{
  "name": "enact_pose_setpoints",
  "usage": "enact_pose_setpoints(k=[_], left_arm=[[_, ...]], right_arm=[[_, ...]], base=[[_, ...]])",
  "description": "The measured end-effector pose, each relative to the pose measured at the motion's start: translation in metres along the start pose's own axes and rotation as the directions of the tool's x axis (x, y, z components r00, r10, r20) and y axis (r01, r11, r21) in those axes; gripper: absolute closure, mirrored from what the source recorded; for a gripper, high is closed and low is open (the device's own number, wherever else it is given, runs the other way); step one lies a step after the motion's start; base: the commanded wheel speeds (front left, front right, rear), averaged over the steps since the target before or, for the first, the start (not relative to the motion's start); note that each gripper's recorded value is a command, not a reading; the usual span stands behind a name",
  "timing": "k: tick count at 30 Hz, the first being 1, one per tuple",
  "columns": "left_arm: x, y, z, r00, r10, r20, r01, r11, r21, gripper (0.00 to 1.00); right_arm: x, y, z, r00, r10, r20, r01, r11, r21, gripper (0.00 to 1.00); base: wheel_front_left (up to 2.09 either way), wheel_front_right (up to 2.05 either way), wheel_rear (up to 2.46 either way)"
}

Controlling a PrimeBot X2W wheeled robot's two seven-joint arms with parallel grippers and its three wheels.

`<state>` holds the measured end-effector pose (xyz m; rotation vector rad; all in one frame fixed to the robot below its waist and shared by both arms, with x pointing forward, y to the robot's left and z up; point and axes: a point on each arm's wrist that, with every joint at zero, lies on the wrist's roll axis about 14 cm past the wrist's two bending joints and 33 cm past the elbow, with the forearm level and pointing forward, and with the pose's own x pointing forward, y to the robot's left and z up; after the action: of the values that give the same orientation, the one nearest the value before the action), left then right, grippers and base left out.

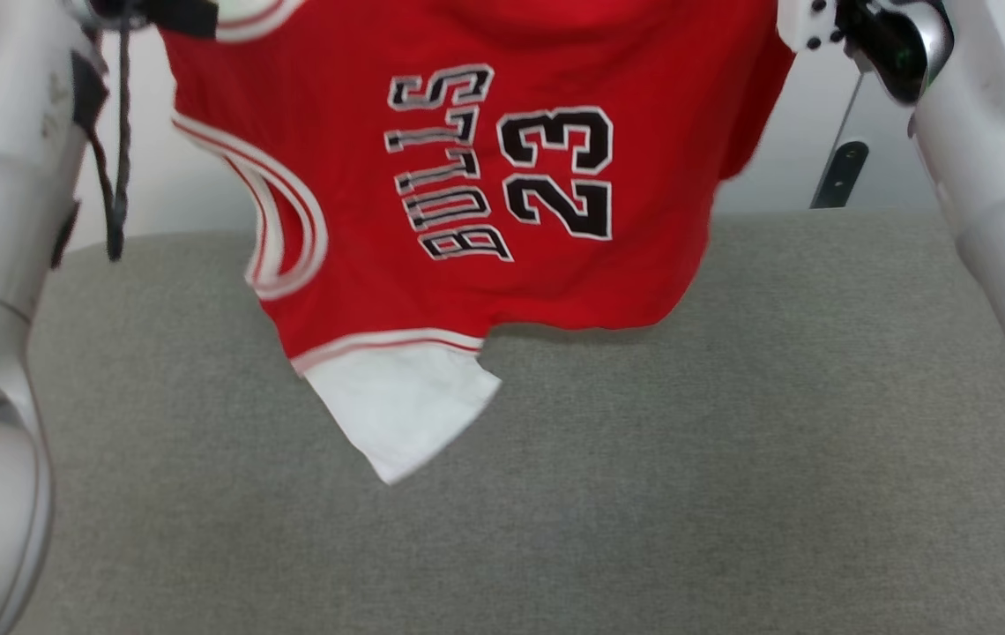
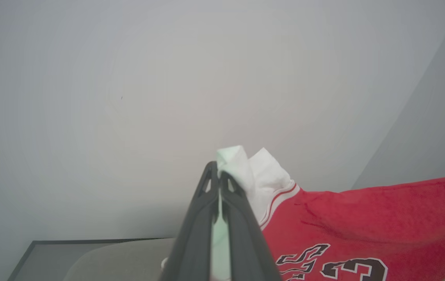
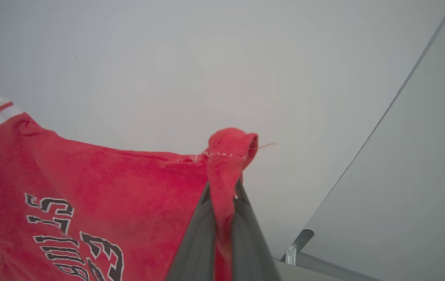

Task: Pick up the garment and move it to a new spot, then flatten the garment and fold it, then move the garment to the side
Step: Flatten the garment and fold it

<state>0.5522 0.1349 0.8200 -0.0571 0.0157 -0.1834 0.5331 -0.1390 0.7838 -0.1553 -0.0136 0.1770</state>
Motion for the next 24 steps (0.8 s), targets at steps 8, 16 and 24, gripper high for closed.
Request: enact_pose_setpoints(k=[8, 16, 24], left_arm=[[0.004, -0.011, 0.035, 0.997, -0.011, 0.076, 0.009, 1.000, 0.028, 1.00], [0.028, -0.008, 0.033, 0.995, -0.022, 0.094, 0.019, 0.999, 0.033, 1.00], [0.073, 0.003, 0.028, 0.990, -0.015, 0.143, 0.010, 0.999, 0.038, 1.00]], right_arm=[[-0.003, -0.009, 0.009, 1.000, -0.017, 0.000, 0.017, 0.999, 0.040, 1.00], [0.018, -0.012, -0.012, 0.998, -0.015, -0.056, 0.019, 0.997, 0.069, 1.00], [0.062, -0.024, -0.027, 0.999, -0.038, 0.017, 0.037, 0.997, 0.073, 1.00]], base=[[0.00, 0.00, 0.00], [0.00, 0.00, 0.00], [0.00, 0.00, 0.00]])
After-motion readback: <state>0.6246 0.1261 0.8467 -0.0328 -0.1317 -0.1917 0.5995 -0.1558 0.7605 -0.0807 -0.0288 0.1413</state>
